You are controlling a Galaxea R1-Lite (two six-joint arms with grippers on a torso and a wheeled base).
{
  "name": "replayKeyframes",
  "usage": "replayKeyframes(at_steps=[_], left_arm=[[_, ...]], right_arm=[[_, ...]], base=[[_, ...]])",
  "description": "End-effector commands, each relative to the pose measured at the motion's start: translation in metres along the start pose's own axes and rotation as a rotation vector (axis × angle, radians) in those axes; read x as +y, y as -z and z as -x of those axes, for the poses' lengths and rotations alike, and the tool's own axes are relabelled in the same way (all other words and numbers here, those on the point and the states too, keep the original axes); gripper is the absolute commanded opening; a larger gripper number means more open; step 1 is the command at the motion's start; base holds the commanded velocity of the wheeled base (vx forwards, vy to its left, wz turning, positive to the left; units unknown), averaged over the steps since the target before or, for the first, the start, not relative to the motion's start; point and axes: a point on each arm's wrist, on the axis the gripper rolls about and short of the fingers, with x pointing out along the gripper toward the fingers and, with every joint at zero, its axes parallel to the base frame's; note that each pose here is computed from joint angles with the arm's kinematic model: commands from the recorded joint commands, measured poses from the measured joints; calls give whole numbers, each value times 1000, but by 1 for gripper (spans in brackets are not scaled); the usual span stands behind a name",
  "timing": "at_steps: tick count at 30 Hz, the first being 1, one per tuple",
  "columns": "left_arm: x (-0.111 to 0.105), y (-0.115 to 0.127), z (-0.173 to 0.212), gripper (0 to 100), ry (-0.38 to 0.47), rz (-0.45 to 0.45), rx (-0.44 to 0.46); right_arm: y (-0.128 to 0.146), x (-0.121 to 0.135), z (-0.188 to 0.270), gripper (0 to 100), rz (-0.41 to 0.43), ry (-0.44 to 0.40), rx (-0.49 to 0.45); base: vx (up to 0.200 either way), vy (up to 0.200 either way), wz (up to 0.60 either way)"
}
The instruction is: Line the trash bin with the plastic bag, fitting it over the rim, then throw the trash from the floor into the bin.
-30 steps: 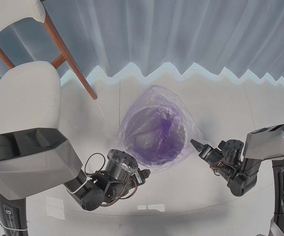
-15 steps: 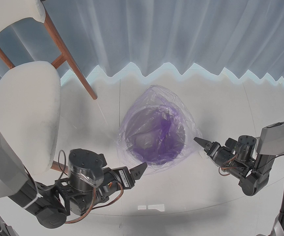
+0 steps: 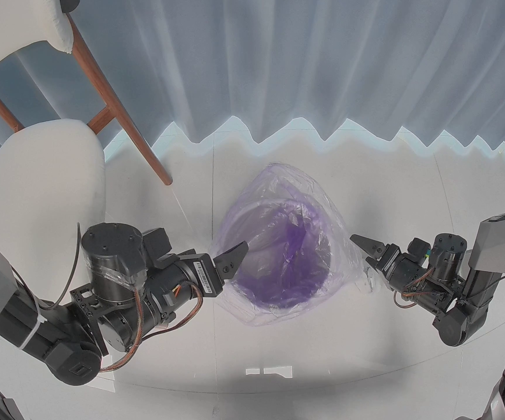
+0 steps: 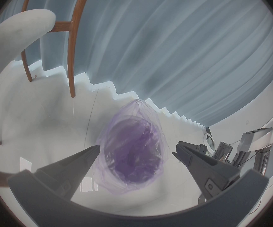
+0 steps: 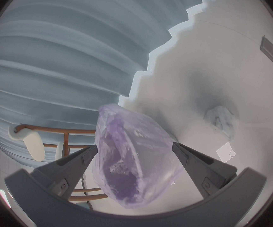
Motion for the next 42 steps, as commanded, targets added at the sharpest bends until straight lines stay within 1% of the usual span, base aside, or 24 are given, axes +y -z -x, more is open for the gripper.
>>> replayKeyframes(at_steps=[1, 2, 4, 5, 6, 8, 10, 12, 14, 15, 16, 18, 20, 21, 22, 28, 34, 36, 37, 39, 42], left_arm=[[2, 1, -3, 100, -10, -1, 3], [0, 2, -5, 100, -9, -3, -2], [-3, 13, -8, 100, -22, -12, 18], [-4, 20, -8, 100, -45, -19, 29], [-2, 26, -9, 100, -87, -26, 34], [7, 39, -14, 100, -174, -37, 46], [17, 56, -25, 100, -244, -57, 82], [29, 67, -34, 100, -293, -66, 111], [40, 79, -45, 100, -324, -69, 132], [40, 79, -45, 100, -324, -69, 132], [47, 86, -53, 100, -336, -69, 127], [56, 89, -60, 100, -344, -60, 105], [57, 89, -62, 100, -340, -55, 91], [62, 85, -67, 100, -339, -41, 54], [65, 81, -69, 100, -342, -34, 37], [64, 69, -70, 100, -327, -12, -1], [68, 74, -75, 100, -335, -11, 7], [69, 73, -79, 100, -327, -4, -15], [68, 71, -80, 0, -320, -2, -30], [66, 68, -80, 0, -310, 2, -48], [65, 68, -80, 0, -305, 2, -48]], right_arm=[[-6, 7, 3, 100, 9, -29, -28], [-8, 7, 4, 100, 9, -31, -35], [-9, 8, 4, 100, 10, -32, -36], [-9, 8, 4, 100, 10, -32, -36], [-9, 8, 4, 100, 10, -32, -36], [-8, 7, 4, 100, 9, -31, -35], [-8, 7, 3, 100, 9, -30, -34], [-8, 6, 3, 100, 9, -28, -33], [-8, 6, 3, 100, 12, -28, -33], [-8, 6, 3, 100, 12, -28, -33], [-8, 6, 3, 100, 15, -28, -33], [-8, 7, 3, 100, 14, -29, -34], [-8, 7, 3, 100, 14, -29, -34], [-8, 6, 3, 100, 13, -28, -33], [-8, 6, 3, 100, 13, -28, -33], [-7, 6, 3, 100, 16, -27, -30], [-7, 6, 3, 100, 15, -26, -29], [-7, 6, 3, 100, 15, -26, -29], [-6, 5, 2, 100, 15, -25, -28], [-6, 5, 2, 100, 15, -23, -28], [-6, 5, 2, 100, 16, -22, -29]], base=[[200, 0, 0], [200, 0, 0], [100, 0, 0], [0, 0, 0], [0, 0, 0], [0, 0, 0], [0, 0, 0], [0, 0, 0], [0, 0, 0], [0, 0, 0], [0, 0, 0], [0, 0, 0], [0, 0, 0], [0, 0, 0], [0, 0, 0], [0, 0, 0], [0, 0, 0], [0, 0, 0], [0, 0, 0], [0, 0, 0], [0, 0, 0]])
